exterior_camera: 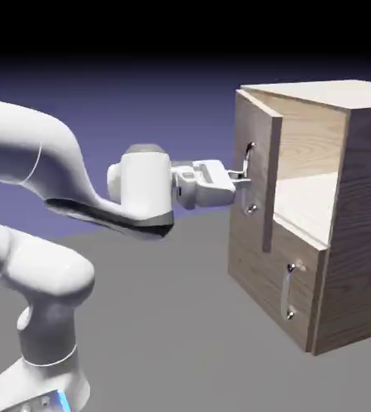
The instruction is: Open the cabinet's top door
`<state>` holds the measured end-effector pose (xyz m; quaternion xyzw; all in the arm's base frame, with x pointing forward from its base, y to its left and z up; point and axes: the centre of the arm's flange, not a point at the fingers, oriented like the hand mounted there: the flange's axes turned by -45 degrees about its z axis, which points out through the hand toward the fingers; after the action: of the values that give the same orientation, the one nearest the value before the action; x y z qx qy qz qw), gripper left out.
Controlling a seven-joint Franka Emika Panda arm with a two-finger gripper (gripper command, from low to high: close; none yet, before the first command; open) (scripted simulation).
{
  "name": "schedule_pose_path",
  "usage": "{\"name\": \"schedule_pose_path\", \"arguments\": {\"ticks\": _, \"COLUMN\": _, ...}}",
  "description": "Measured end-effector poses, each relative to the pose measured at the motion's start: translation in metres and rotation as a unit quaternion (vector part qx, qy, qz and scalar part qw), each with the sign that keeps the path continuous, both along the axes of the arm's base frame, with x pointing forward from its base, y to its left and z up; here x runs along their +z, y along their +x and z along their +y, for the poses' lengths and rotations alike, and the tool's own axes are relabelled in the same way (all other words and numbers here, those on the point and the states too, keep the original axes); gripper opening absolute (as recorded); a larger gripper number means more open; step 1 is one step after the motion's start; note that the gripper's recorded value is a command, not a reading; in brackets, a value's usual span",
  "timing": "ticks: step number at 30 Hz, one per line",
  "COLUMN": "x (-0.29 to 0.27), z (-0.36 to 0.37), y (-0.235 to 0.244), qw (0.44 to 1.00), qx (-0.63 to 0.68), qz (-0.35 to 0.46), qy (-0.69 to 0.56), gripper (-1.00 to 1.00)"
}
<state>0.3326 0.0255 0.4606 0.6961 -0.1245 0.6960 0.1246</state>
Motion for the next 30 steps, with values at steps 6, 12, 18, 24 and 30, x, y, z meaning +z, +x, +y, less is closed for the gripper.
{"name": "schedule_pose_path", "arguments": {"ticks": 6, "x": 0.000, "z": 0.023, "y": -0.024, "qw": 0.999, "qx": -0.044, "qz": 0.000, "qy": 0.000, "gripper": -1.00}}
{"name": "schedule_pose_path", "arguments": {"ticks": 12, "x": 0.000, "z": 0.040, "y": -0.037, "qw": 0.997, "qx": -0.072, "qz": 0.000, "qy": 0.001, "gripper": -1.00}}
{"name": "schedule_pose_path", "arguments": {"ticks": 18, "x": 0.000, "z": 0.051, "y": -0.046, "qw": 0.996, "qx": -0.091, "qz": 0.001, "qy": 0.001, "gripper": -1.00}}
{"name": "schedule_pose_path", "arguments": {"ticks": 24, "x": 0.000, "z": 0.060, "y": -0.052, "qw": 0.994, "qx": -0.105, "qz": 0.000, "qy": 0.000, "gripper": -1.00}}
{"name": "schedule_pose_path", "arguments": {"ticks": 30, "x": 0.000, "z": 0.087, "y": -0.069, "qw": 0.989, "qx": -0.147, "qz": 0.000, "qy": 0.000, "gripper": -1.00}}
